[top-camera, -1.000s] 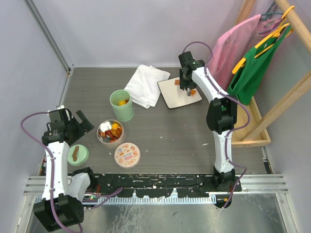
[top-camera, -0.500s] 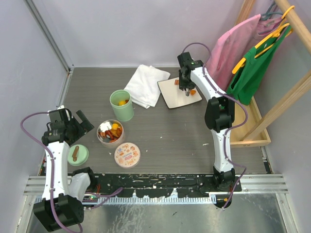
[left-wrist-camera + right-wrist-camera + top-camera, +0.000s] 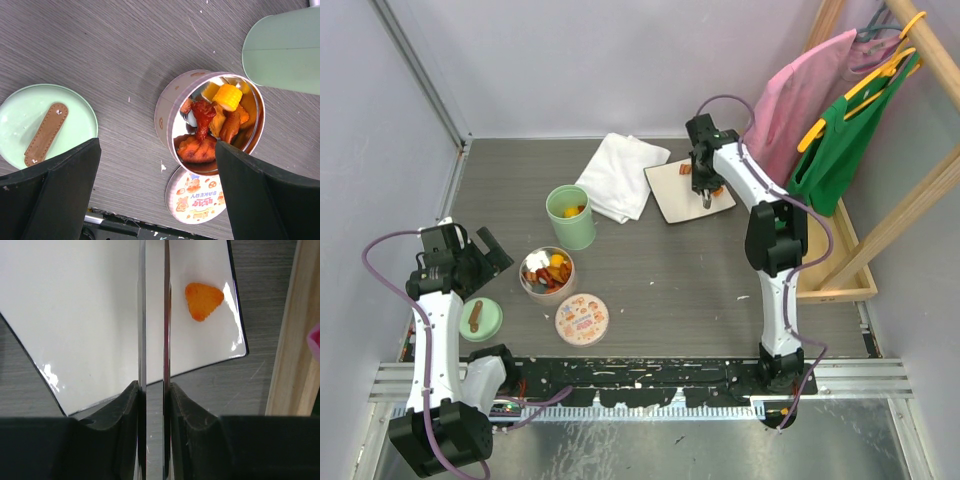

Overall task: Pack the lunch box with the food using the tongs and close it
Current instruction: Place the fake food in the packing box.

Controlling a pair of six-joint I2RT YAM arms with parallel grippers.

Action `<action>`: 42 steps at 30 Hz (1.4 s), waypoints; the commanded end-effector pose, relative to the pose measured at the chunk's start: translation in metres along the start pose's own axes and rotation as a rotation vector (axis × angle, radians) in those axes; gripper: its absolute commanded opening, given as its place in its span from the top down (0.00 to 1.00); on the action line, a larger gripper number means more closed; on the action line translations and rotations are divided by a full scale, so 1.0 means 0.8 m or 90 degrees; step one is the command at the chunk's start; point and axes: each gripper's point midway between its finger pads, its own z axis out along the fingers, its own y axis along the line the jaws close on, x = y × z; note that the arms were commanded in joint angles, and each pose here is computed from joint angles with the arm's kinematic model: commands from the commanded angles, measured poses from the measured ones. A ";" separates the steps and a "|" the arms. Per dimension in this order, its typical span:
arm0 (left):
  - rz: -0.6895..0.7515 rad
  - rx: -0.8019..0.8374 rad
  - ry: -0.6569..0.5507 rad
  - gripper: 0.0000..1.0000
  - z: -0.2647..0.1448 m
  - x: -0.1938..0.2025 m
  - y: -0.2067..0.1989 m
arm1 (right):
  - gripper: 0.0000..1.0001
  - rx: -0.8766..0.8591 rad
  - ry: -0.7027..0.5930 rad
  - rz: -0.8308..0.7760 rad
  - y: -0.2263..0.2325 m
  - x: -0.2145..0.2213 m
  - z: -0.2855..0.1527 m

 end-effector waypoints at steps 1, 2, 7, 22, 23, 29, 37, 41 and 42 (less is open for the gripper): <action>0.010 0.025 -0.033 0.02 -0.006 -0.017 -0.012 | 0.76 -0.038 -0.118 0.021 -0.006 -0.045 -0.097; 0.011 0.024 -0.033 0.02 -0.007 -0.017 -0.011 | 0.76 -0.039 -0.120 0.022 -0.009 -0.042 -0.105; 0.011 0.024 -0.033 0.02 -0.006 -0.017 -0.011 | 0.76 -0.100 -0.116 0.012 0.010 -0.015 -0.142; 0.011 0.023 -0.033 0.02 -0.006 -0.017 -0.011 | 0.75 -0.339 -0.085 -0.116 0.139 0.107 -0.252; 0.011 0.023 -0.034 0.02 -0.006 -0.017 -0.011 | 0.75 -0.351 -0.076 -0.128 0.147 0.120 -0.256; 0.010 0.025 -0.032 0.02 -0.006 -0.017 -0.012 | 0.74 -0.409 -0.021 -0.198 0.185 0.190 -0.275; 0.010 0.024 -0.032 0.02 -0.006 -0.016 -0.011 | 0.74 -0.503 -0.009 -0.268 0.265 0.242 -0.326; 0.009 0.023 -0.033 0.02 -0.007 -0.017 -0.011 | 0.73 -0.540 -0.008 -0.306 0.309 0.259 -0.343; 0.010 0.024 -0.032 0.02 -0.006 -0.017 -0.011 | 0.73 -0.544 -0.006 -0.313 0.318 0.262 -0.344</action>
